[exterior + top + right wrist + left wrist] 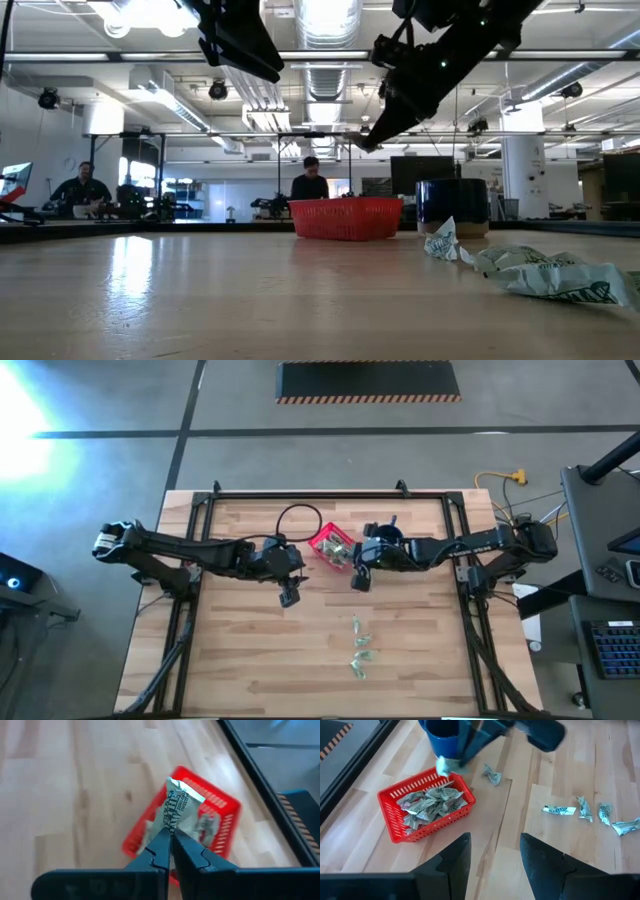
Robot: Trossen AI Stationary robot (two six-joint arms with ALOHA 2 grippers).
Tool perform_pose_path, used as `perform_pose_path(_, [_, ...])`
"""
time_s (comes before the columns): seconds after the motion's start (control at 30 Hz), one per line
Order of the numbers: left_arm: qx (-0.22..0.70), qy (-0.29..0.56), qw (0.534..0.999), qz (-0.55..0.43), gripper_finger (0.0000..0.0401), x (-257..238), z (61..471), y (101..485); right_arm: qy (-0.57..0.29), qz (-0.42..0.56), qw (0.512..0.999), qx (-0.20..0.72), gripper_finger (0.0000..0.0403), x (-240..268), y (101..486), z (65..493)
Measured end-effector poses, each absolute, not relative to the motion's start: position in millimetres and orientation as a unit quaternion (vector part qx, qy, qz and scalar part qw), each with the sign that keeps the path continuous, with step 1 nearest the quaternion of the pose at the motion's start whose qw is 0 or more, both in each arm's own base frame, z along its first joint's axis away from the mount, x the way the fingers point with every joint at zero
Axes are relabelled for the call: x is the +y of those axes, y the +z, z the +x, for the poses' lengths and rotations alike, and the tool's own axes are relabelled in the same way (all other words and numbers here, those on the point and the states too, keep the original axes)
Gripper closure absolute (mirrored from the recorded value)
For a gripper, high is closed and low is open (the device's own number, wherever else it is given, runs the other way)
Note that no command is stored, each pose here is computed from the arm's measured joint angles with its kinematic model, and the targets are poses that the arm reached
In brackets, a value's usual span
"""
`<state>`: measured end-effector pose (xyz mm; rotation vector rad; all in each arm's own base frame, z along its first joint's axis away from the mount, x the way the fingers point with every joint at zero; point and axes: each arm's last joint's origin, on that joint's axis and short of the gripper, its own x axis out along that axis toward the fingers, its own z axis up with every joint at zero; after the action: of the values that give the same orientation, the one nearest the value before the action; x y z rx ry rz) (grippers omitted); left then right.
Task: Pick and place Stevia / Truvia into bins
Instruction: Put the stevia packet into the red basket
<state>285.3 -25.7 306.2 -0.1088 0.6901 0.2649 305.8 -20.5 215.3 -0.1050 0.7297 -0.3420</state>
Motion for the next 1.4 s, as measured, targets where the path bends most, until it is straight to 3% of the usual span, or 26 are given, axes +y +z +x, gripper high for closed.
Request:
perform_pose_path(0.67, [0.325,0.129,0.935,-0.06,0.0247,-26,287,308,-0.216,-0.026,0.913,0.345,0.0387,-52,183,330])
perform_pose_path(1.1, [0.325,0.129,0.935,-0.059,0.0247,-26,287,308,-0.22,-0.006,0.914,0.341,0.0297,-51,187,328])
perform_pose_path(1.4, [0.313,0.112,0.942,-0.037,0.0247,-27,289,297,-0.04,0.056,0.926,0.371,0.0287,-34,212,307])
